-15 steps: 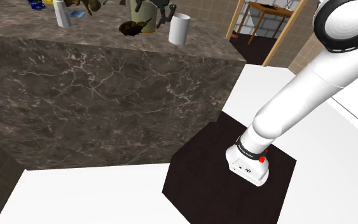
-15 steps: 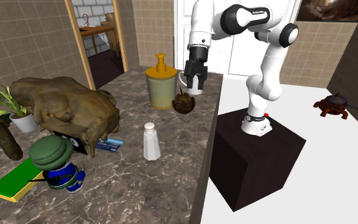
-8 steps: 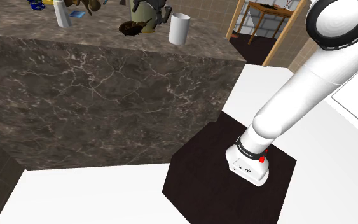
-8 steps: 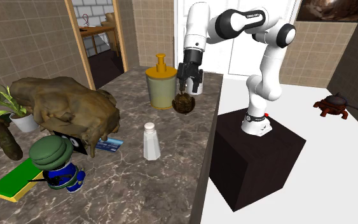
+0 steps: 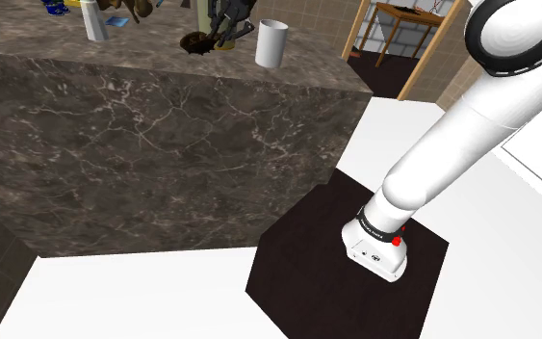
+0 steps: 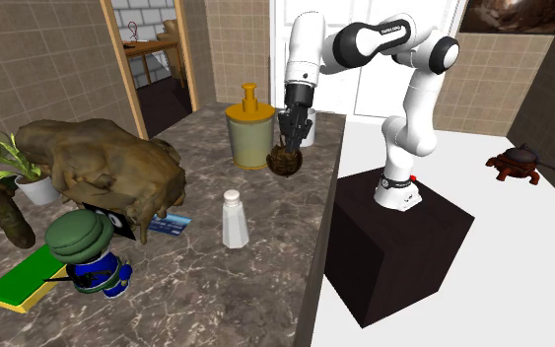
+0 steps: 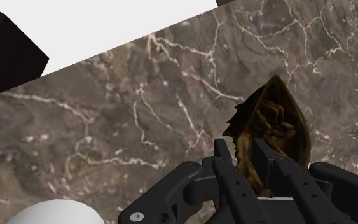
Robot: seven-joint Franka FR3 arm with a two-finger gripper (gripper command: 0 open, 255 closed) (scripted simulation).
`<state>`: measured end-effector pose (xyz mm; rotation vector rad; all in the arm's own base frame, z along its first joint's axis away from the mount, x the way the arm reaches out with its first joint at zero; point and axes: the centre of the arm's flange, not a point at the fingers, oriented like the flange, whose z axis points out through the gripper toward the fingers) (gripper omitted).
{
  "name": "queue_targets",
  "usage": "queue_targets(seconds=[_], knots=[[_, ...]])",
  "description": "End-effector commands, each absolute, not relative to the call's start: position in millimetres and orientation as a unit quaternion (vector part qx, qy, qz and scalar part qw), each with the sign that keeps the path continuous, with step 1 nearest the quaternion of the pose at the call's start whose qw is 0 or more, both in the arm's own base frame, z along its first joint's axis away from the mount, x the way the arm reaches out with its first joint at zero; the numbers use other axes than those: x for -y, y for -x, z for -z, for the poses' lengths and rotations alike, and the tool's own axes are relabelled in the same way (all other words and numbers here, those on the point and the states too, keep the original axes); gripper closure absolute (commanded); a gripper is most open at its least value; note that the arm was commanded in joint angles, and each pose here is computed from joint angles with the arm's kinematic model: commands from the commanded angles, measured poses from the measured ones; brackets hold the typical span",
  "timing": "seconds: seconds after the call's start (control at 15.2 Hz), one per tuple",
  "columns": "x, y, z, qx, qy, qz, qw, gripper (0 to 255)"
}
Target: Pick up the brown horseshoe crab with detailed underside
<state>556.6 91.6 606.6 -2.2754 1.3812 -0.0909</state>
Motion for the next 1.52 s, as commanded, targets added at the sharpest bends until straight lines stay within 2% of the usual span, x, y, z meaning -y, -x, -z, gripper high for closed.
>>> queue_targets(seconds=[0.0, 0.33, 1.45], knots=[[-91, -557, -607, -0.504, 0.830, 0.033, 0.237, 255], [-92, -557, -606, -0.504, 0.830, 0.033, 0.237, 255], [-92, -557, -686, -0.504, 0.830, 0.033, 0.237, 255]])
